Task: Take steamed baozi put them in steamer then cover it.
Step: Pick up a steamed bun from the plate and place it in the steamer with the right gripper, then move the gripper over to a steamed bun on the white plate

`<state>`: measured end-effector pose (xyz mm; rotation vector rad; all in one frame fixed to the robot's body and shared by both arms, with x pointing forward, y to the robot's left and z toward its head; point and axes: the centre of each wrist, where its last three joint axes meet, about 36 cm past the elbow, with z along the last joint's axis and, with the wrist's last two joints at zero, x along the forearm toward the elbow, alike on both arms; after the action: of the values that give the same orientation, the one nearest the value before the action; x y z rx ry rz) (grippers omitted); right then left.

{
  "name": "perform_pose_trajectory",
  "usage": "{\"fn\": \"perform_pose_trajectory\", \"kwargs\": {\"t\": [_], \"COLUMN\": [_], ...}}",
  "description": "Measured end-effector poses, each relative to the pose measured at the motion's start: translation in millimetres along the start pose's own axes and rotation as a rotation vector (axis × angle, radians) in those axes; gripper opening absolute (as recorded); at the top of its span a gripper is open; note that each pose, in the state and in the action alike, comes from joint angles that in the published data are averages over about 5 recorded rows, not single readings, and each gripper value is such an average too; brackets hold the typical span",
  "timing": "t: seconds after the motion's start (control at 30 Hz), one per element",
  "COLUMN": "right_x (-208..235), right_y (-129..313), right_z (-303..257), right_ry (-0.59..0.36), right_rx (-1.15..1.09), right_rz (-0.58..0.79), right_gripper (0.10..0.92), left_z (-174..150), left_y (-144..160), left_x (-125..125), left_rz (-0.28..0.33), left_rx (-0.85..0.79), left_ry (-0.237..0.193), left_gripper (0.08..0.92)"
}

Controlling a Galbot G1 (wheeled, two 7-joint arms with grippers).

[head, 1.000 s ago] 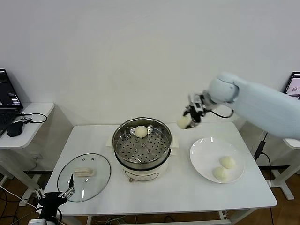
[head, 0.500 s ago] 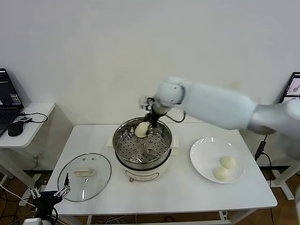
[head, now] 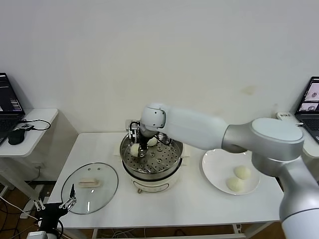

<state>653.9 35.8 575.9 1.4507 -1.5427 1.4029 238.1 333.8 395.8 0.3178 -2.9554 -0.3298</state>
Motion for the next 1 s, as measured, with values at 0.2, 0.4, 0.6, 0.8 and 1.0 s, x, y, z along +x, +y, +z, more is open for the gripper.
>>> {"fn": "perform_pose_trajectory", "kwargs": {"t": [0.2, 0.4, 0.6, 0.8, 1.0], "right_x": [21.2, 79.0, 135.4, 167.2, 171.5], "right_y": [-8.6, -23.5, -17.5, 13.0, 56.5], "right_z": [5.3, 28.4, 82.0, 163.4, 247.3], "right_ry": [0.005, 0.021, 0.069, 0.110, 0.134], "right_rx": [0.038, 0.099, 0.154, 0.150, 0.090], "right_rz": [-0.005, -0.005, -0.029, -0.053, -0.064], "right_gripper": [0.815, 0.823, 0.823, 0.823, 0.823], "left_z": [-2.0, -3.1, -3.6, -0.5, 3.0], "left_y": [1.0, 2.3, 3.1, -0.1, -4.4], "left_x": [-2.7, -5.9, -6.8, -7.6, -8.3], "left_rz": [0.000, 0.004, 0.007, 0.020, 0.028], "left_rx": [-0.003, -0.008, -0.006, -0.010, -0.012], "left_ry": [-0.009, -0.016, -0.018, -0.011, -0.004], "left_gripper": [0.823, 0.823, 0.823, 0.823, 0.823]}}
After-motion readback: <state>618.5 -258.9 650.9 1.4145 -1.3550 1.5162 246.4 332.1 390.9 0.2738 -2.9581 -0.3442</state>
